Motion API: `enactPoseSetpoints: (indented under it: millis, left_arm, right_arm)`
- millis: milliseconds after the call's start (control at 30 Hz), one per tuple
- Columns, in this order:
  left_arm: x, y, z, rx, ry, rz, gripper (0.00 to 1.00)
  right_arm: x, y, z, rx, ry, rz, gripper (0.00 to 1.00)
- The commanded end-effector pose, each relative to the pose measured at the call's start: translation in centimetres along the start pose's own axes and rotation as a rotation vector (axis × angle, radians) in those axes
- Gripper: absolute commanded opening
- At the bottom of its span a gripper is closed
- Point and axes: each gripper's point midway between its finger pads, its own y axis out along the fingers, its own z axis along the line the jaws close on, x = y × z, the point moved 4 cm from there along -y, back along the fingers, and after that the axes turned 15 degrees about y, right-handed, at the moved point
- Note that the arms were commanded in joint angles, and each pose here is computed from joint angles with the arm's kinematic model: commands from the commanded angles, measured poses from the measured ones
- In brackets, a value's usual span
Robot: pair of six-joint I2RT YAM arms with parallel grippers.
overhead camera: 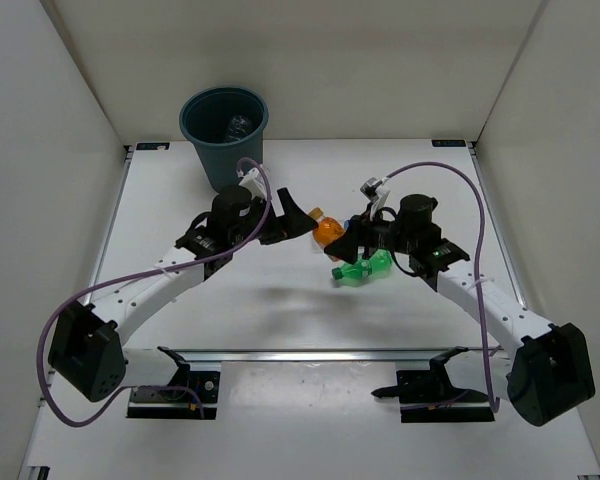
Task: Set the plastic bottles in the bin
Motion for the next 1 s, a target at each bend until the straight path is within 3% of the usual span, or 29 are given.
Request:
enactPoseSetpoints:
  millis: [0,300,400,467,533,600,800,933,967]
  left_arm:
    - [3.5,-0.5,-1.7,0.051,0.028,-0.172,0.99]
    - [3.5,-0.1,-1.6,0.112,-0.01,-0.313,0.99]
    - [3.1,0.7,-0.9,0.149,-0.008,-0.286,0.98]
    - [2.8,0.9,-0.4,0.153,-0.013,-0.29,0.93]
    - [2.5,1.0,-0.3,0.169,-0.018,-0.288,0.77]
    - [2.5,1.1,0.1,0.189,-0.019,-0.29,0.67]
    - [2.6,1.6,0.3,0.189,-0.001,-0.279,0.66]
    - [2.7,1.6,0.6,0.204,0.006,-0.273,0.52]
    - [2.6,1.7,0.9,0.214,0.007,-0.274,0.44]
  right_arm:
    - [2.3,0.5,2.6,0.138,-0.059,-0.056,0.1]
    - [1.9,3.4,2.3,0.048,-0.018,-0.048,0.08]
    - [3.1,3.4,2.5,0.046,0.014,-0.108,0.07]
    - [3.5,3.5,2.3,0.03,0.037,-0.129,0.07]
    - [3.9,3.8,2.1,0.005,0.041,-0.141,0.07]
    - [4.1,4.2,2.2,-0.005,0.031,-0.134,0.07]
    - [3.4,5.7,2.9,0.03,0.016,-0.081,0.07]
    - [3.4,5.9,3.1,0.028,0.014,-0.081,0.08]
    - [3.4,5.9,3.3,0.043,0.012,-0.077,0.08]
